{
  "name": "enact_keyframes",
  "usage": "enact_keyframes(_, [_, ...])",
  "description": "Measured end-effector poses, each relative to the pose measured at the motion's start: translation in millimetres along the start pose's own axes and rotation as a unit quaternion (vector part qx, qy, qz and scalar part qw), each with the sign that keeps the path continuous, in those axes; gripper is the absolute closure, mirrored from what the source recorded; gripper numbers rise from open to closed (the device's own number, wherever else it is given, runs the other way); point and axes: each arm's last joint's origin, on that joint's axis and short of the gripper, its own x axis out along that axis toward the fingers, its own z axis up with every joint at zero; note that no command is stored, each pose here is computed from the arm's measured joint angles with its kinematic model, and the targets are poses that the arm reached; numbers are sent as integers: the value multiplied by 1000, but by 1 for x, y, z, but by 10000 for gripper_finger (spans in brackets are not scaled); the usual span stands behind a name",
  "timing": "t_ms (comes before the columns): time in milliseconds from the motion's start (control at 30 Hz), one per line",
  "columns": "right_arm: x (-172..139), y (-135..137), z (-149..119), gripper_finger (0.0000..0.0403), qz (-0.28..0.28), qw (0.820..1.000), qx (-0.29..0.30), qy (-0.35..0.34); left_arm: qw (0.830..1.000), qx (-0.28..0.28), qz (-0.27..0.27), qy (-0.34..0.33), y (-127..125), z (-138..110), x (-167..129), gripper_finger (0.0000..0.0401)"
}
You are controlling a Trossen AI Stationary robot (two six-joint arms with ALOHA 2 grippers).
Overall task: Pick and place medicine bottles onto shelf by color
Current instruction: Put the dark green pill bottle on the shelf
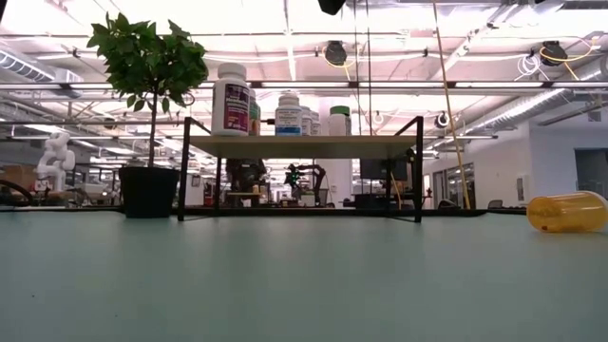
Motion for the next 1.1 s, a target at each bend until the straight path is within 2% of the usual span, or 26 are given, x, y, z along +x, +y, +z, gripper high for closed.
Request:
enact_keyframes(233, [0,-1,1,204,-3,1000,-8,-5,1000,0,1,-3,1,1,0,240])
enact_keyframes(433, [0,-1,1,261,-9,1000,-17,-4,1000,4,4,6,2,-1,0,239])
enact_keyframes(500, [0,-1,1,266,-11,1000,-16,-2,1000,-1,16,15,3,-3,0,235])
enact_keyframes(633, [-1,-5,-2,266,-42,999,10,17,997,-13,61,40,10,-8,-1,206])
enact_keyframes(800, [-6,-17,-9,261,-76,993,81,27,991,-31,111,63,19,-13,-3,150])
enact_keyframes(933, [-15,-31,-14,261,-108,984,136,34,981,-40,152,112,27,-23,-6,116])
enact_keyframes(1033, [-26,-41,-18,262,-176,969,162,65,966,-61,209,141,33,-30,-10,104])
enact_keyframes(1100, [-37,-48,-18,259,-233,951,177,104,949,-78,260,161,38,-36,-13,102])
